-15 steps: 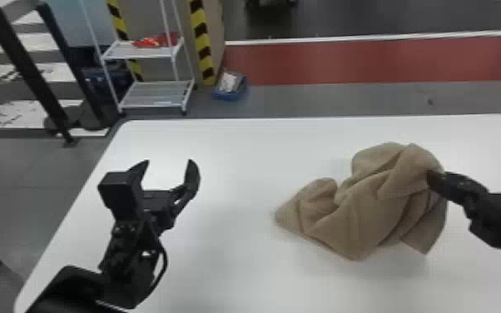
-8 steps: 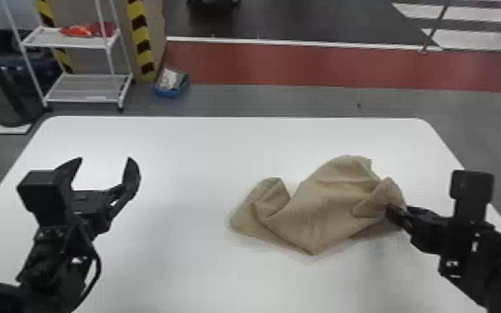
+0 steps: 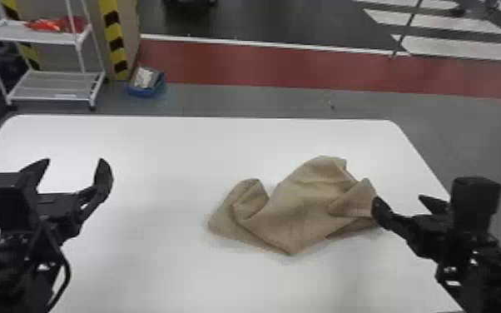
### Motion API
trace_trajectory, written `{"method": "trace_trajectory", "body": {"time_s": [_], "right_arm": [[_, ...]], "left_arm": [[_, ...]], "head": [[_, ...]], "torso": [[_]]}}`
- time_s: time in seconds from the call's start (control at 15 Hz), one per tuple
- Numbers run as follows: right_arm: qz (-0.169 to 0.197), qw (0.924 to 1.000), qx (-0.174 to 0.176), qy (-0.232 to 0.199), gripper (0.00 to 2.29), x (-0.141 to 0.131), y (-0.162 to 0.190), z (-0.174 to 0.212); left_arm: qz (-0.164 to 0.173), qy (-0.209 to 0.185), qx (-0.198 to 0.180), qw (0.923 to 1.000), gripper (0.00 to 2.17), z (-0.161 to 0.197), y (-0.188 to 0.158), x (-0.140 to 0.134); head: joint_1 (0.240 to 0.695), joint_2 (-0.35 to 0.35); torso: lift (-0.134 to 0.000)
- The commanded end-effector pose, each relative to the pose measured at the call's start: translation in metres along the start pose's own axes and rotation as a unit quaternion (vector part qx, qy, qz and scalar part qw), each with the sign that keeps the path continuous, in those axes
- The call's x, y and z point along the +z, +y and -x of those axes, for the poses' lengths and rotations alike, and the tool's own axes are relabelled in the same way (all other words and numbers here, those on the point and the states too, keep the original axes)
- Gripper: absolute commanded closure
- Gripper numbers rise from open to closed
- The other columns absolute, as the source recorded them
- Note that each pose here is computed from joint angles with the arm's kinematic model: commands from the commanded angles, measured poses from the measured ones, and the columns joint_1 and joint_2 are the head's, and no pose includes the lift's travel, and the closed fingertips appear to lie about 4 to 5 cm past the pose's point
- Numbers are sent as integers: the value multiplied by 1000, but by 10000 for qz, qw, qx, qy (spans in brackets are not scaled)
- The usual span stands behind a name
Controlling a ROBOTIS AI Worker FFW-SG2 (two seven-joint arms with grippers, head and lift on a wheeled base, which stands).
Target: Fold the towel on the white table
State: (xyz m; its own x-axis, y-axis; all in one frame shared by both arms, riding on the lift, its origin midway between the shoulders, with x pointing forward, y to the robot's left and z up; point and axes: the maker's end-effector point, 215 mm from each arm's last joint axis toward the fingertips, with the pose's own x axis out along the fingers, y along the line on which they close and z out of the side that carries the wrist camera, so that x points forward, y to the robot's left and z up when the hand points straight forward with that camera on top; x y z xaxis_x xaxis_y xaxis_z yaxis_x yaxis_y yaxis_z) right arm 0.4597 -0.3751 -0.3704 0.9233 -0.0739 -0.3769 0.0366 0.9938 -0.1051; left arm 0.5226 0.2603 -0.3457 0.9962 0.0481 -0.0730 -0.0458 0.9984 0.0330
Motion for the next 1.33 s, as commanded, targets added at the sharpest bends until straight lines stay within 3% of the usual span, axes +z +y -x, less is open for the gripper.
{"method": "trace_trajectory", "body": {"time_s": [0.0,0.13,0.27,0.53,0.67,1.07,1.13,1.2,1.27], "right_arm": [[250,9976,431,-474,238,16,39,11],[747,9920,761,-677,407,12,76,11],[1052,9891,804,-637,410,2,87,9],[1182,9899,700,-355,410,-27,77,-11],[1446,9878,533,-239,410,-41,80,-18],[1492,9878,453,-22,410,-61,74,-38],[1490,9879,425,-40,525,-59,73,-39],[1484,9881,398,-63,849,-57,70,-40],[1462,9885,389,-79,1382,-55,69,-40]], "left_arm": [[27,11,-28,10000,137,1,-3,-2],[23,-5,-30,10000,137,1,-3,-1],[5,6,-18,10000,137,1,0,-2],[16,-10,-41,10000,137,3,-1,-3],[31,-1,-55,10000,137,4,-2,-5],[37,-3,-52,10000,137,3,-1,-6],[37,-3,-60,10000,137,3,-2,-6],[26,3,-61,10000,137,2,-2,-7],[26,3,-61,10000,137,2,-2,-7]], "head": [[695,-140],[695,-114],[695,-60],[695,-36],[695,-44],[695,-54],[695,-55],[695,-56],[695,-57]], "torso": [[-120],[-120],[-120],[-120],[-120],[-120],[-120],[-120],[-120]]}}
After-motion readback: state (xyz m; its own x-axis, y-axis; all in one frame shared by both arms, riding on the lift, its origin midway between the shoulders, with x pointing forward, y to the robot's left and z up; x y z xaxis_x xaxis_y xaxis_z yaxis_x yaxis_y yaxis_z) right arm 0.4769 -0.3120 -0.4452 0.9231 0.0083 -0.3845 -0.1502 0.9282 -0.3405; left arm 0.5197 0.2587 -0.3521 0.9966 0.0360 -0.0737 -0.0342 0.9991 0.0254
